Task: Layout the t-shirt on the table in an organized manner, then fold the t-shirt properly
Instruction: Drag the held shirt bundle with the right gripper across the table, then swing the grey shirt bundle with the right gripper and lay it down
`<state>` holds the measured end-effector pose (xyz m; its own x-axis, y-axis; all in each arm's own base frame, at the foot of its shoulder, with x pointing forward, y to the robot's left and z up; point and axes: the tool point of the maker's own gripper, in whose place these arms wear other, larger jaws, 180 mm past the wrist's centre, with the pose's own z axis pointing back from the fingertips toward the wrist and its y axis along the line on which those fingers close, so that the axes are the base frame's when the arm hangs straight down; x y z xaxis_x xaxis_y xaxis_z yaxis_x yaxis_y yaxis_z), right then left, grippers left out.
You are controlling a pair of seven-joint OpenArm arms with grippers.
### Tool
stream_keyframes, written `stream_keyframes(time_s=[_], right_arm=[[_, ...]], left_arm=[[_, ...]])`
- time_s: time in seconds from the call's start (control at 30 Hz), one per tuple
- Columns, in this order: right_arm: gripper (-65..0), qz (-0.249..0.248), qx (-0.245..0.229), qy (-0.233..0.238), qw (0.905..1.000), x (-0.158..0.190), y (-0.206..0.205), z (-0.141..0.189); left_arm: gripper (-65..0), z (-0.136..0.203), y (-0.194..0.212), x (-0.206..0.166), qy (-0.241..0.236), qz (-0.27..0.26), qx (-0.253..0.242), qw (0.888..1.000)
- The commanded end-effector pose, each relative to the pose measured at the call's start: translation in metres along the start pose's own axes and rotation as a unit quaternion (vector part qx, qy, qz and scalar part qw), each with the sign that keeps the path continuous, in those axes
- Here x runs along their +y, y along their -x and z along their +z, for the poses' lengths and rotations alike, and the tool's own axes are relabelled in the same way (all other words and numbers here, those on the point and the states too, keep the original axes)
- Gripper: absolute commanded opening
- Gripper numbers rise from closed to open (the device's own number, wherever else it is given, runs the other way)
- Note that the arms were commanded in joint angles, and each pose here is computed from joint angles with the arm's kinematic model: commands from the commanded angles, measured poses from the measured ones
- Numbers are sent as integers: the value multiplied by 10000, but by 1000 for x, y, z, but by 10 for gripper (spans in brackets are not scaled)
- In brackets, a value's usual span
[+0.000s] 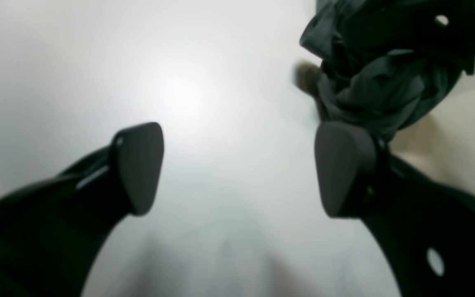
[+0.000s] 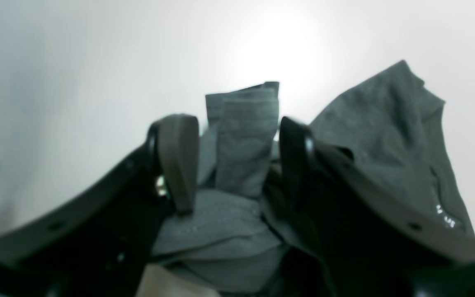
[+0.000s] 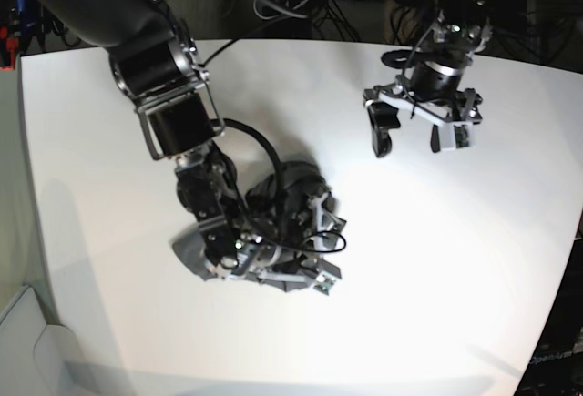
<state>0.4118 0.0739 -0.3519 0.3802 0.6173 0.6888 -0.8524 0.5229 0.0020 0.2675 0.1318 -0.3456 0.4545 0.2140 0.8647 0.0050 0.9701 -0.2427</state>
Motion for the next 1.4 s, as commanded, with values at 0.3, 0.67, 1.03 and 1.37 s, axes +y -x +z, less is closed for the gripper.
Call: stream_keyframes(time_s=[0.3,0.67,1.03,1.37], right_arm=[[-569,-140,-52,-39,9999,-10,-2,-3],[-650,422,-253,380,9981,-8,-38,34],[-650,527,-768,1371,9862,-16,-60,126],[-650,-373,-632,1146,9907,-29,26,145]], left_arm=[[-93,0,-13,-3,44,-29,-240,9997],[-93,3,-12,2,26,-108,-204,9997],[-93,2,-12,-1,56,-88,-212,9997],[-93,2,-17,-4,91,-98,-280,9995]])
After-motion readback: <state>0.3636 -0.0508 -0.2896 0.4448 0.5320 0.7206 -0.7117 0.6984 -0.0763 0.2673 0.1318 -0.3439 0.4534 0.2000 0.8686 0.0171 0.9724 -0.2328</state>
